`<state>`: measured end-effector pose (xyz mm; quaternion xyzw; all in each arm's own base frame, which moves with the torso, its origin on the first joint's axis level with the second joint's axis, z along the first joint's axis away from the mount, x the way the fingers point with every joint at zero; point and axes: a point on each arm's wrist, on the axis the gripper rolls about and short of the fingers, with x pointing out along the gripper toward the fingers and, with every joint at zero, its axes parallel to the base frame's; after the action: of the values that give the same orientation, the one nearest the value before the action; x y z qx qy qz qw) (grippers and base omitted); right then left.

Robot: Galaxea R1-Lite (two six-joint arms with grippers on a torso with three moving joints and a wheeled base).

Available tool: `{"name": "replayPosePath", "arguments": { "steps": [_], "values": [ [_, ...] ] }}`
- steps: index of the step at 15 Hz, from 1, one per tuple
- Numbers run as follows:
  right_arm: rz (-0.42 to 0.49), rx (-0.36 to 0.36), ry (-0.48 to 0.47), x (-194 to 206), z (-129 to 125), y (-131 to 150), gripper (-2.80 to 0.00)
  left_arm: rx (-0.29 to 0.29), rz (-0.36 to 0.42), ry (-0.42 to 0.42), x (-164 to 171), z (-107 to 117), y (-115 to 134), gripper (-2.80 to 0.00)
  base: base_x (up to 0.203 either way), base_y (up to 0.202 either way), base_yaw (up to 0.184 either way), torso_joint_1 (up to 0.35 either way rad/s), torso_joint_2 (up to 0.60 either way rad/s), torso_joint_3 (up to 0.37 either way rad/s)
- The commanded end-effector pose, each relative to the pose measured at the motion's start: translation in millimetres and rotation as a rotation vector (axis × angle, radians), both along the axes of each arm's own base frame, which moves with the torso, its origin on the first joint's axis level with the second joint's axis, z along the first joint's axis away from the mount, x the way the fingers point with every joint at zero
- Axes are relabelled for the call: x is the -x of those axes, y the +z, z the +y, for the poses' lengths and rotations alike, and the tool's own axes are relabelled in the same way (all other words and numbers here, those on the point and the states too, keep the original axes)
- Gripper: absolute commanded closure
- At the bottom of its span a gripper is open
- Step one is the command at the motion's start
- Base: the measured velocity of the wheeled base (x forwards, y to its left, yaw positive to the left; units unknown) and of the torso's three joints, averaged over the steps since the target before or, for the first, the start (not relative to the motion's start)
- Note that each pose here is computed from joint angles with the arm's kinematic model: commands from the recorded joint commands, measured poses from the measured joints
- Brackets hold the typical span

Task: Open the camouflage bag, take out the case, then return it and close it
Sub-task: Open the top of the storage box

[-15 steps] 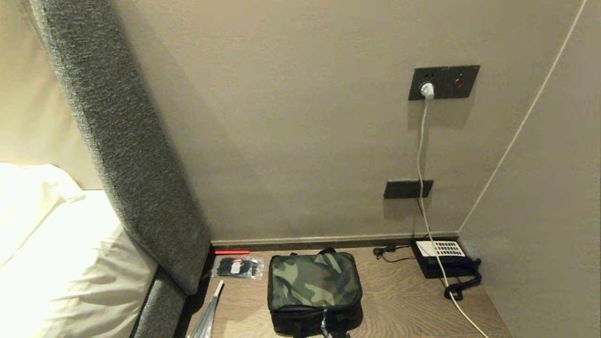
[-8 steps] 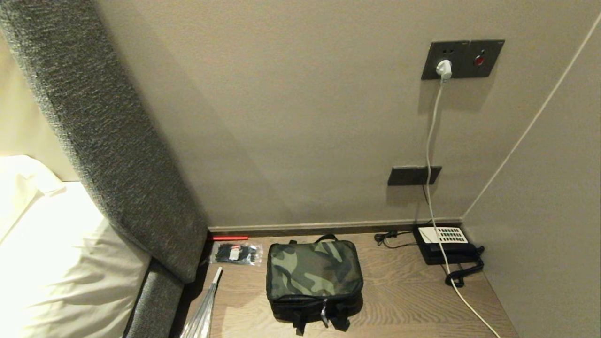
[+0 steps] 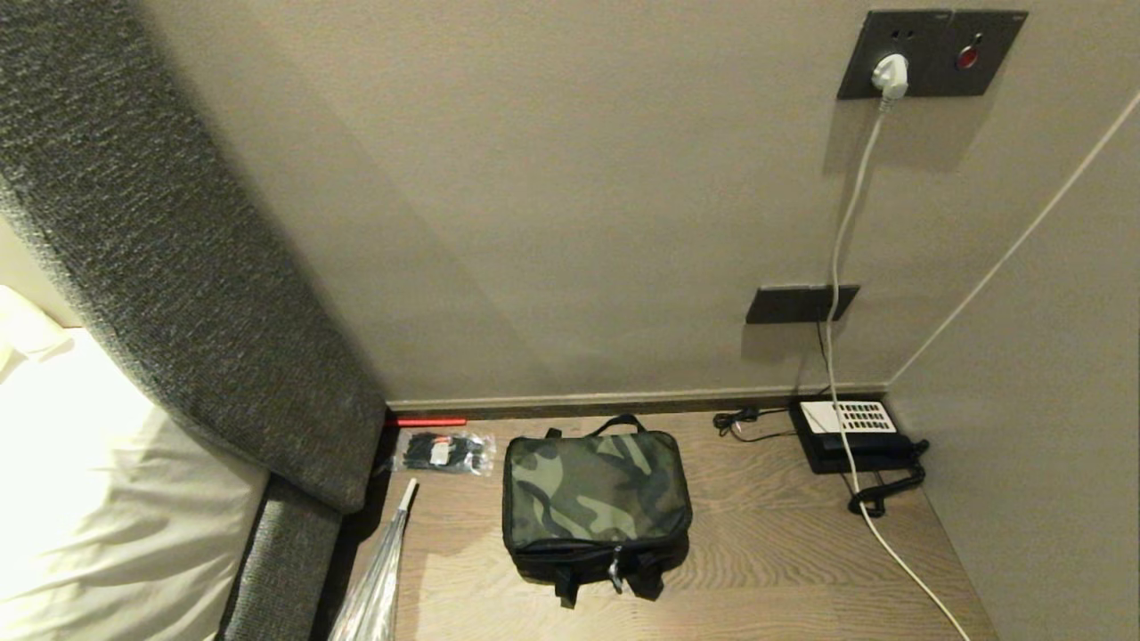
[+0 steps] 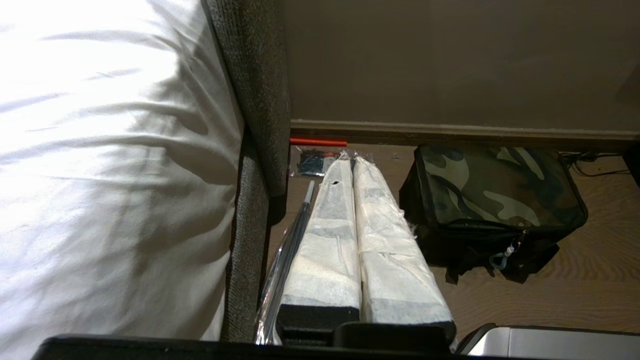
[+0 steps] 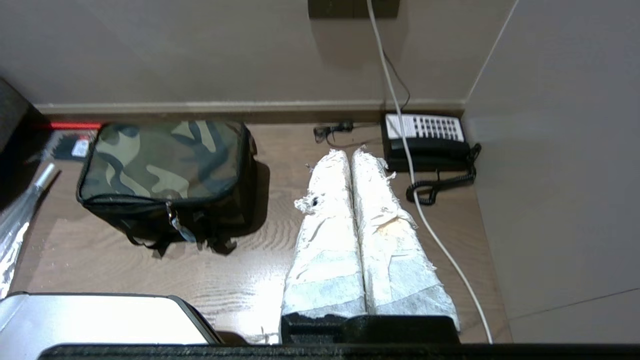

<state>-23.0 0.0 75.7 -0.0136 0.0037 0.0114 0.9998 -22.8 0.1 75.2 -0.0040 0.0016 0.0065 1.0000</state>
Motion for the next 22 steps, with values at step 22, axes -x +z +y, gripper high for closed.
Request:
{"name": "replayPosePath", "arguments": {
  "steps": [22],
  "values": [
    [-0.005, 0.022, 0.005, -0.2, 0.1, -0.1, 0.0, 0.0, 0.003, 0.001, -0.2, 0.0, -0.9, 0.0, 0.0, 0.0, 0.0, 0.002, 0.0, -0.197]
  ]
}}
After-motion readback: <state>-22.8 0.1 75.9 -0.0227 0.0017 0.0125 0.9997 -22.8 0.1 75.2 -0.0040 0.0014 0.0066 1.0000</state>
